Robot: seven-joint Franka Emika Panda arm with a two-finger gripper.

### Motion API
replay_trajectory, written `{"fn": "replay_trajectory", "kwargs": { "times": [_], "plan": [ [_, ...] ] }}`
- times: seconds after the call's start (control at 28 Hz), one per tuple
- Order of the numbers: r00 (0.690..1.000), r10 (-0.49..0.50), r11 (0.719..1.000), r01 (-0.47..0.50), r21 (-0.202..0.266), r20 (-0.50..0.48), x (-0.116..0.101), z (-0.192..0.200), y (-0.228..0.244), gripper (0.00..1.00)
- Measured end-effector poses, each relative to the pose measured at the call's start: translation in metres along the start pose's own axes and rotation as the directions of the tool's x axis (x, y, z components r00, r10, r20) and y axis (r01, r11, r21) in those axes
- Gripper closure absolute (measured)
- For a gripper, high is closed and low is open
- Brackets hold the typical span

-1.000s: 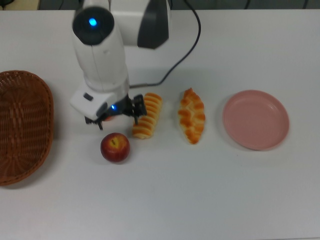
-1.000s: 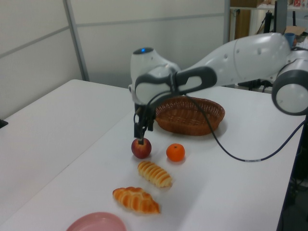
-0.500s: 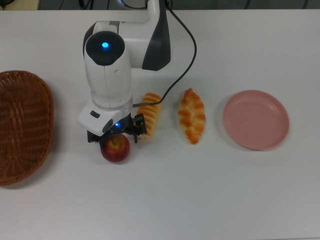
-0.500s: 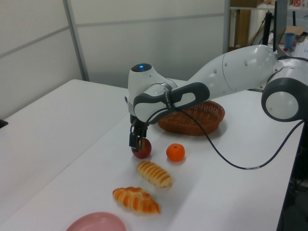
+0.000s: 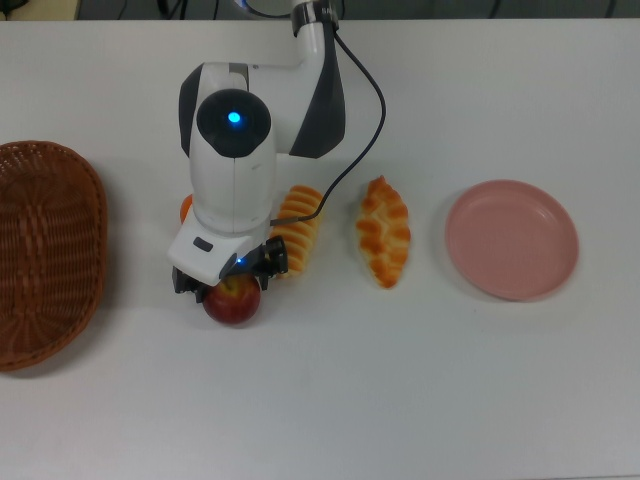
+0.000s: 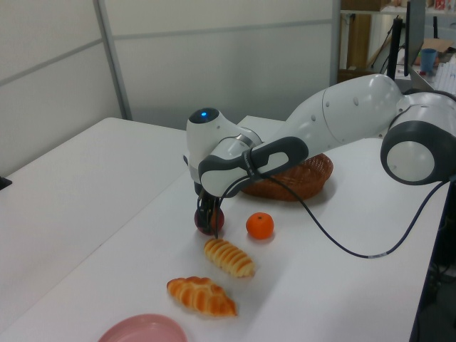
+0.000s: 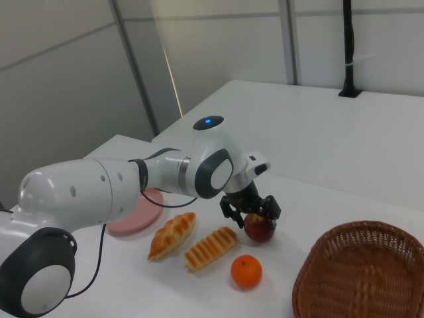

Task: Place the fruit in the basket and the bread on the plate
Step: 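Lift the apple and lower it into the wicker basket, open gripper, then move the gripper over the striped bread roll and grasp it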

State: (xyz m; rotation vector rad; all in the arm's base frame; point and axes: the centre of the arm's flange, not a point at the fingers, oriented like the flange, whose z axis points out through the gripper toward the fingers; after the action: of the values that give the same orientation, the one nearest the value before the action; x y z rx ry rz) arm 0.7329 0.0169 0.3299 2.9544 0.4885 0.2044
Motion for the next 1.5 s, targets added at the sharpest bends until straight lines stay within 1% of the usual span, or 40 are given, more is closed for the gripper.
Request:
{"fn": "replay_trajectory", "kwargs": {
  "times": [0.14, 0.21, 0.36, 0.43, 0.5, 0.57, 0.71, 0.82, 0.89, 0.93, 1.07, 1.14, 1.25, 1.29, 1.36, 1.43, 1.5],
  "plan": [
    [1.0, -0.016, 1.0, 0.016, -0.014, 0.004, 0.001, 0.005, -0.002, 0.03],
    [1.0, -0.007, 1.0, 0.007, -0.015, 0.001, 0.001, 0.003, -0.003, 0.08],
    [0.998, 0.06, 0.998, -0.06, -0.016, -0.006, 0.003, 0.001, -0.004, 0.08],
    [0.994, 0.106, 0.994, -0.106, -0.019, -0.022, 0.005, -0.007, -0.001, 0.08],
    [0.987, 0.153, 0.988, -0.154, -0.014, -0.044, 0.008, -0.019, 0.005, 0.08],
    [0.974, 0.211, 0.977, -0.212, 0.008, -0.08, 0.009, -0.043, 0.018, 0.08],
    [0.949, 0.288, 0.958, -0.286, 0.036, -0.127, 0.0, -0.084, 0.049, 0.08],
    [0.932, 0.34, 0.94, -0.339, 0.027, -0.126, -0.017, -0.106, 0.085, 0.08],
    [0.921, 0.373, 0.927, -0.374, 0.012, -0.115, -0.03, -0.111, 0.109, 0.08],
    [0.911, 0.398, 0.916, -0.401, -0.001, -0.109, -0.04, -0.111, 0.128, 0.08],
    [0.88, 0.467, 0.881, -0.471, -0.039, -0.085, -0.071, -0.099, 0.178, 0.08],
    [0.859, 0.508, 0.857, -0.512, -0.056, -0.066, -0.092, -0.088, 0.207, 0.08],
    [0.831, 0.555, 0.828, -0.557, -0.07, -0.045, -0.118, -0.074, 0.239, 0.08],
    [0.82, 0.571, 0.817, -0.572, -0.075, -0.033, -0.13, -0.067, 0.253, 0.08],
    [0.817, 0.577, 0.813, -0.576, -0.087, -0.014, -0.143, -0.055, 0.266, 0.08],
    [0.826, 0.563, 0.822, -0.559, -0.109, 0.015, -0.151, -0.039, 0.271, 0.08],
    [0.837, 0.544, 0.835, -0.534, -0.136, 0.057, -0.156, -0.014, 0.27, 0.08]
  ]
}}
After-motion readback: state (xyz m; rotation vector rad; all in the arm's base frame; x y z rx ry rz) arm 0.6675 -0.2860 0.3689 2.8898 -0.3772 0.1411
